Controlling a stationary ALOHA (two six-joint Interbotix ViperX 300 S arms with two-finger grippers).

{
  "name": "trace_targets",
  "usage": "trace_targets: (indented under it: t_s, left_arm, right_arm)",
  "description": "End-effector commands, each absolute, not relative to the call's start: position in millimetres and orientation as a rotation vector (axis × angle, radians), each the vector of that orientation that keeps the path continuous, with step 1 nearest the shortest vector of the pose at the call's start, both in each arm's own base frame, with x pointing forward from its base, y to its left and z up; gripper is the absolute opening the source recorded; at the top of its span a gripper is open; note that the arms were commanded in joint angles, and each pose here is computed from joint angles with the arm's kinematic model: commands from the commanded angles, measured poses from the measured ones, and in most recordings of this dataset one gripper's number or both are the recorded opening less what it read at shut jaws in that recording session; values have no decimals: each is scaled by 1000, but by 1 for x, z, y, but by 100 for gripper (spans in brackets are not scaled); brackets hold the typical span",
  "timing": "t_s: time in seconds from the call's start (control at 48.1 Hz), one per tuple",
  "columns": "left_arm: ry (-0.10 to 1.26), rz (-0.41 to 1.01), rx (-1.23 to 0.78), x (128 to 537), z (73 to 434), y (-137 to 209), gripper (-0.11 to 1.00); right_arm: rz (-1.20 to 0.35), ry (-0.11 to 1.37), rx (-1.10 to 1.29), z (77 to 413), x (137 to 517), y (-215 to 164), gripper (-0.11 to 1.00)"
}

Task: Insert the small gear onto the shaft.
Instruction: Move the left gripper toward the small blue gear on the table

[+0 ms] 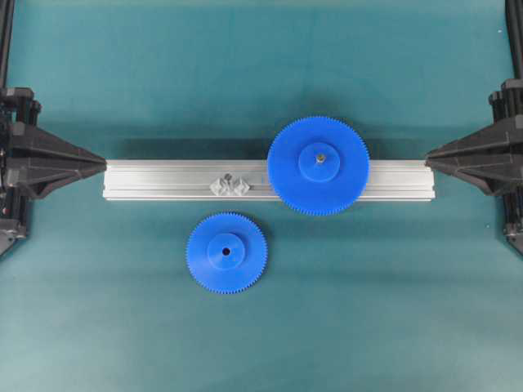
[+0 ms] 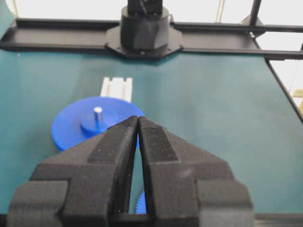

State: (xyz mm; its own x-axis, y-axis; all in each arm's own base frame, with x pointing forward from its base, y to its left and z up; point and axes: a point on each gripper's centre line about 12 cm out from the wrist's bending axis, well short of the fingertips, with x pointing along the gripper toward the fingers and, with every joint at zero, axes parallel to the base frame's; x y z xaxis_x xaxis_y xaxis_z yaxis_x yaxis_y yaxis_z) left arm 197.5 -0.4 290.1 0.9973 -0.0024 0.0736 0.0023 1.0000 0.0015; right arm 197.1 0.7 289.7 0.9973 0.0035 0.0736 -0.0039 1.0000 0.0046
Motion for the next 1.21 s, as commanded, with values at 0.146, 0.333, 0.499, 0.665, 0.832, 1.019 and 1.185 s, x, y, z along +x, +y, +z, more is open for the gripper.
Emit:
trace_targets:
  t_s: [0.146, 0.333, 0.499, 0.665, 0.832, 1.019, 1.185]
  left_arm:
    - [-49, -9, -45, 216, 304, -1, 5]
    - [48, -6, -52, 227, 303, -1, 2]
    - [175, -8, -43, 233, 307, -3, 2]
    - [250, -13, -39, 239, 310, -5, 2]
    - [293, -11, -40, 253, 312, -5, 2]
    - [342, -41, -43, 276, 307, -14, 5]
    - [399, -74, -32, 287, 294, -25, 27]
  right_arm:
    - [5, 10, 94, 291, 202, 2, 25]
    - [2, 157, 154, 288, 205, 3, 14]
    - [-1, 282, 158, 285, 217, 4, 14]
    - [-9, 387, 160, 271, 235, 5, 14]
    - [-17, 478, 159, 252, 250, 4, 14]
    - [-26, 520, 159, 241, 259, 3, 14]
    - [-29, 554, 159, 237, 262, 3, 14]
